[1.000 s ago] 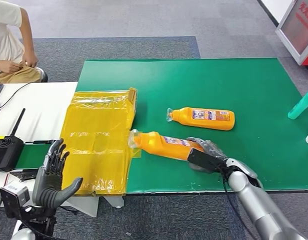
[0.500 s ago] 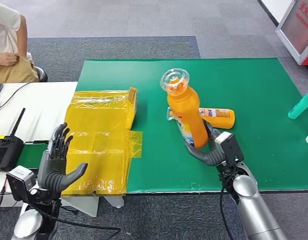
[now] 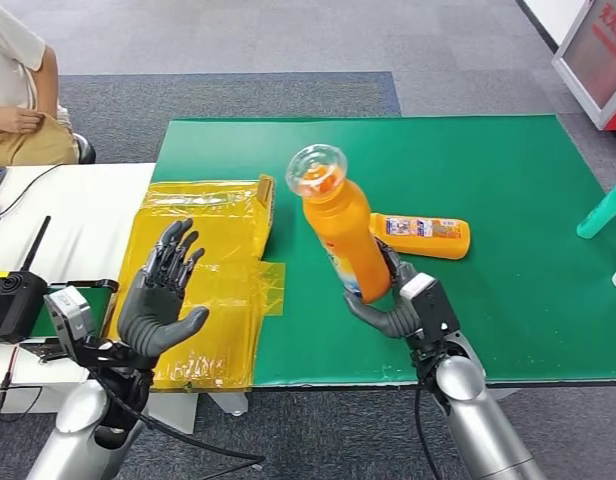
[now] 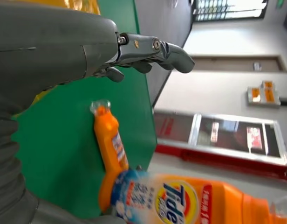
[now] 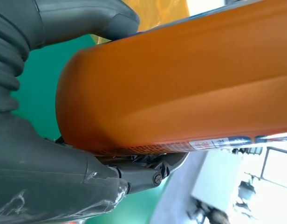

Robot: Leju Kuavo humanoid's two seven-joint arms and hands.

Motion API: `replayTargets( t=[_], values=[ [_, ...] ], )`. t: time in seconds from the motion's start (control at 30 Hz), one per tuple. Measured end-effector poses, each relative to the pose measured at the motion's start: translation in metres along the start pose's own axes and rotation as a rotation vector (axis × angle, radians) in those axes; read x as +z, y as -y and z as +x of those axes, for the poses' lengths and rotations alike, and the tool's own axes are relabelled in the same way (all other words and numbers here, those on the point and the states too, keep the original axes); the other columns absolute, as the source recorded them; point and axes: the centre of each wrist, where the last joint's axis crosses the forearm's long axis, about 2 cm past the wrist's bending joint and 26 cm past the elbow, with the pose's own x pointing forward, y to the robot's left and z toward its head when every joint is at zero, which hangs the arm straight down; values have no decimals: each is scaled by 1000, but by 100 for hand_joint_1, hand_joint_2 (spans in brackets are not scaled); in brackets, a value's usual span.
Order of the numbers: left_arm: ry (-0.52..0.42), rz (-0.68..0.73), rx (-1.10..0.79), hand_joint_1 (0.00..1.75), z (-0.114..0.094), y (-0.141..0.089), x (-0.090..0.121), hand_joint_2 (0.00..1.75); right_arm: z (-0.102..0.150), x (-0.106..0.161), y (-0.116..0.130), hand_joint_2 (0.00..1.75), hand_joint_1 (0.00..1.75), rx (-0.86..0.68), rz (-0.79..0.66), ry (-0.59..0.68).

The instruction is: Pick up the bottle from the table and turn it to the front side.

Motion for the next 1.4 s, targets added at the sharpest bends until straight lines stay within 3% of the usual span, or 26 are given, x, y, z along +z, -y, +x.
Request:
replayTargets(
  t=[0.1,0.27,0.8,1.33,1.4],
  values=[
    [-12,-83,137,0,1,7,-15,175,1,-7,-11,175,175,93,25,31],
    [-19,-136,173,0,0,13,-27,175,-1,-11,-24,175,175,114,63,37],
    [-66,-224,90,0,1,29,-62,175,4,-19,-55,175,175,311,158,102],
    [-54,-189,-52,0,-6,35,-70,175,11,-30,-62,175,175,339,154,107],
    [-58,-183,-63,84,-6,36,-70,175,12,-32,-60,175,175,354,145,112]
  ],
)
